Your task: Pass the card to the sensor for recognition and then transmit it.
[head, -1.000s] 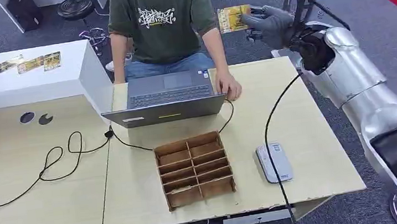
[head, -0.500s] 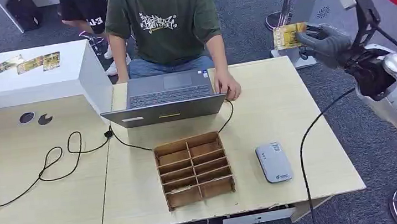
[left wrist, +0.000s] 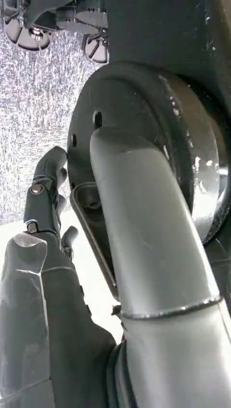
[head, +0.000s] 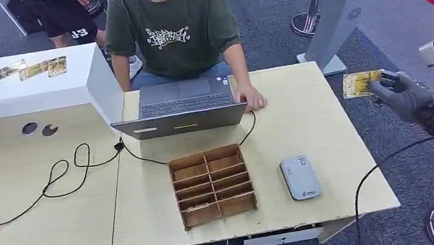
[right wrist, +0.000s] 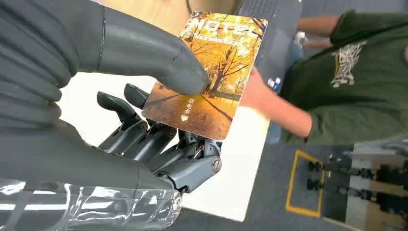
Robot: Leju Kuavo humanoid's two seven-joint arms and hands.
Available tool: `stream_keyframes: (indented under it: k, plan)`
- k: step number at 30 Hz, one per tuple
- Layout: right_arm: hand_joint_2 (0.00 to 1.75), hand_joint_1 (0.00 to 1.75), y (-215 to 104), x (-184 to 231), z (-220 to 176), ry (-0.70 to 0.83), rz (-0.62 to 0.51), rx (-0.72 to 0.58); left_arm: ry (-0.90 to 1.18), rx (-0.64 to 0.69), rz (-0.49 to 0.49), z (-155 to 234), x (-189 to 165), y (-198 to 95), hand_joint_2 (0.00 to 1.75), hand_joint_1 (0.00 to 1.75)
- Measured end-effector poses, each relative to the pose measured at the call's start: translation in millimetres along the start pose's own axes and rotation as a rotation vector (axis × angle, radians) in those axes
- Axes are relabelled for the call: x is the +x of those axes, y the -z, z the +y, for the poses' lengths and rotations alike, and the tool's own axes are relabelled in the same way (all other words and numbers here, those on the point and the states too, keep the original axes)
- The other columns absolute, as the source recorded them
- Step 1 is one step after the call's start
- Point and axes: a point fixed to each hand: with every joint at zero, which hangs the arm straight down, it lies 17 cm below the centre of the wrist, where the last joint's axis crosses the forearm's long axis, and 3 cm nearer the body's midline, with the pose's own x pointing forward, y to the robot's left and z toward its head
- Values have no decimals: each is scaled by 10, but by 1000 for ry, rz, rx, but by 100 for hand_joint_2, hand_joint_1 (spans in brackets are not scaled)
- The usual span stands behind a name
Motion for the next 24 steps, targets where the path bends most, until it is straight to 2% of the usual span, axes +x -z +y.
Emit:
stream_keyframes:
  k: [9,12,17,24]
  plan:
    - [175,175,-691,-552,-189,15,84,-74,-15,-2,1,1,-15,4,0,0]
    - [175,175,-814,-677,-236,0,110,-94,-16,0,2,8,-24,7,0,0]
    - [175,175,-880,-956,-121,-31,159,-102,-13,2,1,10,-24,7,0,0]
    - [175,175,-734,-1353,310,-6,192,-78,-4,2,0,-11,-21,6,0,0]
